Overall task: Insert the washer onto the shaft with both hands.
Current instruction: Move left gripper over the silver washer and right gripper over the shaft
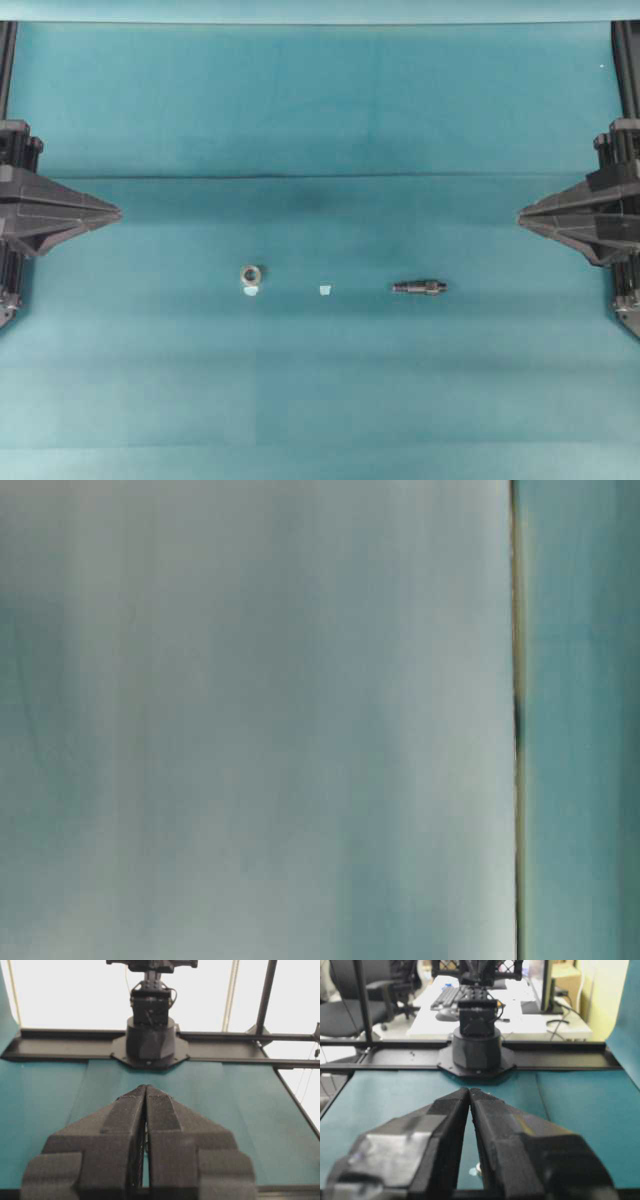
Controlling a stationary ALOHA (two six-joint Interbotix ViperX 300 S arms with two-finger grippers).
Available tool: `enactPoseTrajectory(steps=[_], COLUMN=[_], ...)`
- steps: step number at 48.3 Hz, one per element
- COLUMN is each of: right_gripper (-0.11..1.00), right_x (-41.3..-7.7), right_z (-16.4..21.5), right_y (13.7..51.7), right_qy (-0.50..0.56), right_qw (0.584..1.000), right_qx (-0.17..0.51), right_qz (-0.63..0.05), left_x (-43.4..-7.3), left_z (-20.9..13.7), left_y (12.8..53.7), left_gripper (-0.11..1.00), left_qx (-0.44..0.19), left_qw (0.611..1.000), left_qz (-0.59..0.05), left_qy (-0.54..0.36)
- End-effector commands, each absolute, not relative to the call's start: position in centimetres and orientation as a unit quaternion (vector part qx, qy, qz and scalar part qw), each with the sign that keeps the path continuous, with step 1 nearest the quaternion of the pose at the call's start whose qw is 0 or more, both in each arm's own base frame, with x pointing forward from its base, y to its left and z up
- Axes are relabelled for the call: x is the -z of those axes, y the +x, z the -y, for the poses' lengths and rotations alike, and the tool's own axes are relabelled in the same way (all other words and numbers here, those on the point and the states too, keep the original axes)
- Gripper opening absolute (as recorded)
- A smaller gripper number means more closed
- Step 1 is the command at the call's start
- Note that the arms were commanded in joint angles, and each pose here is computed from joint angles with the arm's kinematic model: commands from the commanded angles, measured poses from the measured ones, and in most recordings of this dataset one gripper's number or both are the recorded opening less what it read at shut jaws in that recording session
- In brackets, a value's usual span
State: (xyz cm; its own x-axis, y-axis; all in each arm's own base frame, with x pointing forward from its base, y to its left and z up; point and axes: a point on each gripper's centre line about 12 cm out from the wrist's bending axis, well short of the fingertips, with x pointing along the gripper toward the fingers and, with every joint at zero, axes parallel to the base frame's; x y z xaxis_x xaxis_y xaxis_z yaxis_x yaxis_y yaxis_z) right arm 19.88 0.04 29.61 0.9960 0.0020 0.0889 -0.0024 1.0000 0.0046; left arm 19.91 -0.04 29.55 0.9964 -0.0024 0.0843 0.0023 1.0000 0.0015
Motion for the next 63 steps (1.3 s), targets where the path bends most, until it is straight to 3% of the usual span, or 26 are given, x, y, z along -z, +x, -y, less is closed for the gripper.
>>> enactPoseTrajectory(steps=[1, 5, 11, 21, 33, 46, 63], right_gripper=[0.00, 0.02, -0.07, -0.09, -0.09, -0.09, -0.09], right_x=[-29.8, -29.7, -29.7, -28.9, -26.3, -23.5, -20.9], right_z=[0.2, 0.6, 0.8, 0.8, 0.7, 0.7, 0.7], right_y=[20.1, 20.2, 20.4, 20.5, 21.4, 23.6, 26.6], right_qy=[0.008, 0.037, 0.060, 0.075, 0.083, 0.079, 0.051], right_qw=[0.999, 0.999, 0.998, 0.992, 0.973, 0.941, 0.895], right_qx=[0.006, 0.016, 0.024, 0.026, 0.029, 0.032, 0.028], right_qz=[0.044, 0.023, -0.025, -0.102, -0.212, -0.326, -0.442], left_x=[-29.4, -29.4, -29.8, -29.7, -27.7, -26.3, -21.7], left_z=[-0.4, -0.5, -0.4, -0.4, -0.1, 0.2, 0.0], left_y=[21.6, 22.9, 24.3, 26.2, 28.9, 31.8, 35.2], left_gripper=[0.02, 0.02, 0.02, 0.02, 0.02, 0.02, 0.02], left_qx=[-0.008, -0.010, -0.010, -0.011, -0.014, -0.014, -0.027], left_qw=[1.000, 0.999, 0.998, 0.995, 0.977, 0.958, 0.895], left_qz=[0.005, -0.021, -0.036, -0.078, -0.204, -0.282, -0.442], left_qy=[-0.019, -0.041, -0.057, -0.058, -0.055, -0.051, -0.046])
